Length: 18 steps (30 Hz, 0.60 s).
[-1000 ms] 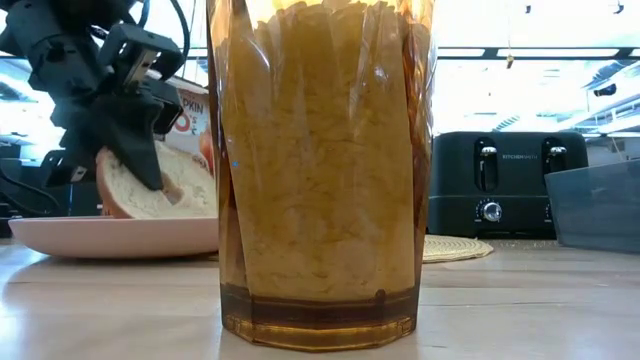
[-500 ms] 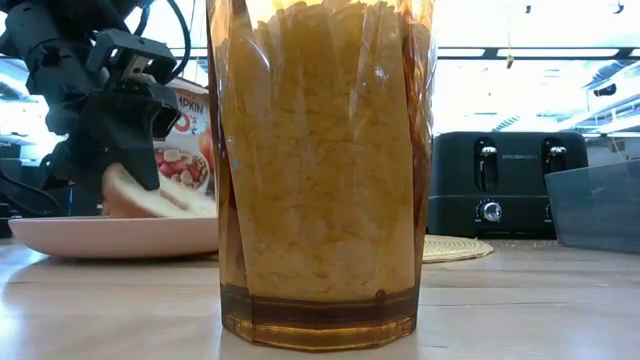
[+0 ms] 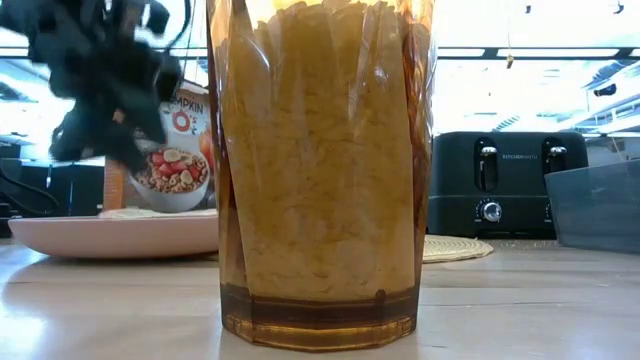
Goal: Arrange a breakfast setting
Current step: Put the bagel on the pink plate
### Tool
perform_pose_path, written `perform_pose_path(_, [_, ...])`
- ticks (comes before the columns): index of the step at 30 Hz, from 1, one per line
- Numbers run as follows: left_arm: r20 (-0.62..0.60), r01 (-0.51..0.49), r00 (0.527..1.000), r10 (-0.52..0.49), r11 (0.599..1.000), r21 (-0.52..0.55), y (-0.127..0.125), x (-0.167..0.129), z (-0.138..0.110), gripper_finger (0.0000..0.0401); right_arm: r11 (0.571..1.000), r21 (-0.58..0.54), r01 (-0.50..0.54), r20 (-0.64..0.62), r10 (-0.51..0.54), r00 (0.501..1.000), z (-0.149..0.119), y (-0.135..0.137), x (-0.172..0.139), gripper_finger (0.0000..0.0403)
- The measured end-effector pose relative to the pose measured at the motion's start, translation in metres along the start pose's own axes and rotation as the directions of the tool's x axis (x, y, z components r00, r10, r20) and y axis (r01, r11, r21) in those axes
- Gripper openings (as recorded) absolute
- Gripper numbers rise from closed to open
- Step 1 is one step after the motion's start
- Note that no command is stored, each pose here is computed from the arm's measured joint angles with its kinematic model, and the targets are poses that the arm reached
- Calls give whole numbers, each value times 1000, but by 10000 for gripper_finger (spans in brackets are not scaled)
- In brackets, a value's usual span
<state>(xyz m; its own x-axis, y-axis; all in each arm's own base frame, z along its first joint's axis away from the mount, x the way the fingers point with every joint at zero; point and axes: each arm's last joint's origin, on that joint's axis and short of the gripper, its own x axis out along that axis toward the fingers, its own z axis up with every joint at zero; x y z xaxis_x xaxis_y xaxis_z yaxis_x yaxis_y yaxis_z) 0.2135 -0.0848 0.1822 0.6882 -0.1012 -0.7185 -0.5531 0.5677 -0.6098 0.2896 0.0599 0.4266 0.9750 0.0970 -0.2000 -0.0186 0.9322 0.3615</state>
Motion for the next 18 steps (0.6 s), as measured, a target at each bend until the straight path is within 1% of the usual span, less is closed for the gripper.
perform_pose_path(2, [68, 32, 997, -36, 997, 64, -14, -3, -3, 182, 1000, 0, 3, 1, -3, 1000, 0, 0, 0, 251])
perform_pose_path(4, [114, 55, 991, -65, 994, 91, -24, 0, -6, 176, 1000, 5, 16, 4, -16, 1000, 0, -1, 0, 251])
perform_pose_path(10, [85, -16, 996, 12, 999, 41, -20, 25, -11, 161, 1000, 15, 27, 7, -27, 1000, 0, -1, 0, 251])
perform_pose_path(16, [68, -40, 997, 36, 997, 59, -19, 37, -15, 157, 999, 39, 27, 7, -27, 1000, 0, -1, 0, 251])
perform_pose_path(18, [67, -50, 997, 44, 996, 80, -19, 41, -16, 157, 999, 44, 27, 7, -27, 1000, 0, -1, 0, 251])
